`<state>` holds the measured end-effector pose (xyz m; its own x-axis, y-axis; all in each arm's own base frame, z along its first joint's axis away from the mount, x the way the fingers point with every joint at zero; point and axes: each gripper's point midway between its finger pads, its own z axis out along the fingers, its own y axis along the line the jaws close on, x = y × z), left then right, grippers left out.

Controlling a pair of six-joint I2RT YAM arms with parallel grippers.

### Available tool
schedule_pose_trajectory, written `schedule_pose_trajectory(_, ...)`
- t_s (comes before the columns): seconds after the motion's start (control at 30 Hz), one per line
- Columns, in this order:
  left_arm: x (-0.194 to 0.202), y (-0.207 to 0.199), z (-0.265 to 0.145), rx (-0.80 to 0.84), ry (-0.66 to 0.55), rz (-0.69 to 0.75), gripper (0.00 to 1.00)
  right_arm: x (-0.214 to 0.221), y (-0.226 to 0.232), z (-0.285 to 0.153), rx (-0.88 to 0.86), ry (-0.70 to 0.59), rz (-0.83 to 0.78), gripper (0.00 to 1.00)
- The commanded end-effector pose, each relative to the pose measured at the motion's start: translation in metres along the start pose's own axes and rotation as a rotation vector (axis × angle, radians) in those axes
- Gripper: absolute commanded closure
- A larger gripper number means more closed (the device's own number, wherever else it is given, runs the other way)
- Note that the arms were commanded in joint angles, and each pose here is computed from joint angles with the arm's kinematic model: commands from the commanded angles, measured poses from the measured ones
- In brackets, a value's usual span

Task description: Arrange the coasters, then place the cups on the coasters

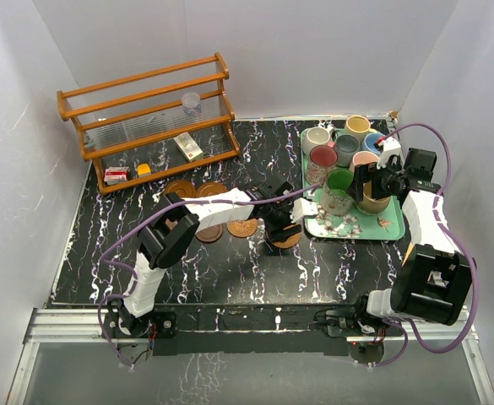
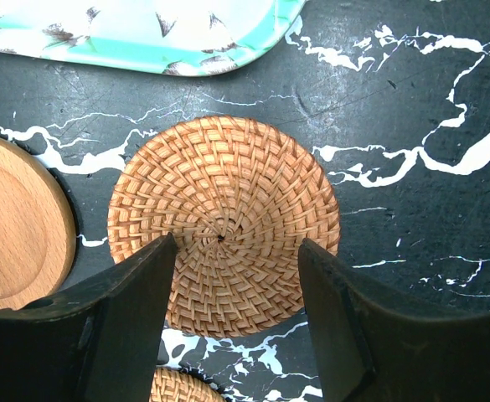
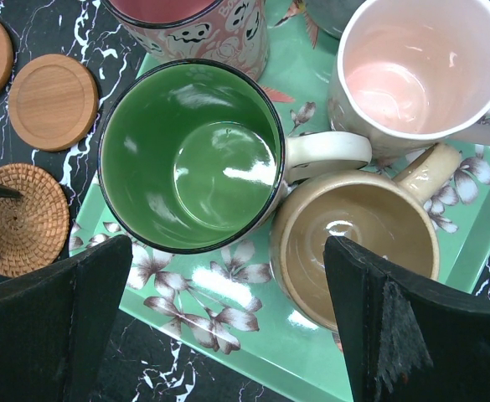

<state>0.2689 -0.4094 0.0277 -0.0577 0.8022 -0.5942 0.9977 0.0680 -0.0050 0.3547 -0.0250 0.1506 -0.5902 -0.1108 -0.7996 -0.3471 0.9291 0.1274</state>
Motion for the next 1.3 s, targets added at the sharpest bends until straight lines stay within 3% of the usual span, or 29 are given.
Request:
schedule_pose_trajectory(0.0, 0.008, 0.000, -0.011, -0.020, 0.024, 0.001, 0.41, -0.013, -0.007, -0.002, 0.020, -0.035, -0.020, 0.02)
schedule_pose_trajectory(0.67, -0.006, 0.009, -0.030, -0.058, -0.021, 0.001, 0.40, -0.012, -0.007, -0.001, 0.020, -0.033, -0.017, 0.02)
schedule_pose_trajectory(1.1, -0.081, 0.015, -0.057, -0.037, -0.188, -0.031, 0.18, -0.009, -0.009, 0.001, 0.024, -0.023, -0.011, 0.02)
schedule_pose_trajectory(1.27, -0.065, 0.008, -0.081, -0.080, -0.166, -0.003, 0.17, -0.009, -0.009, 0.001, 0.021, -0.023, -0.011, 0.02)
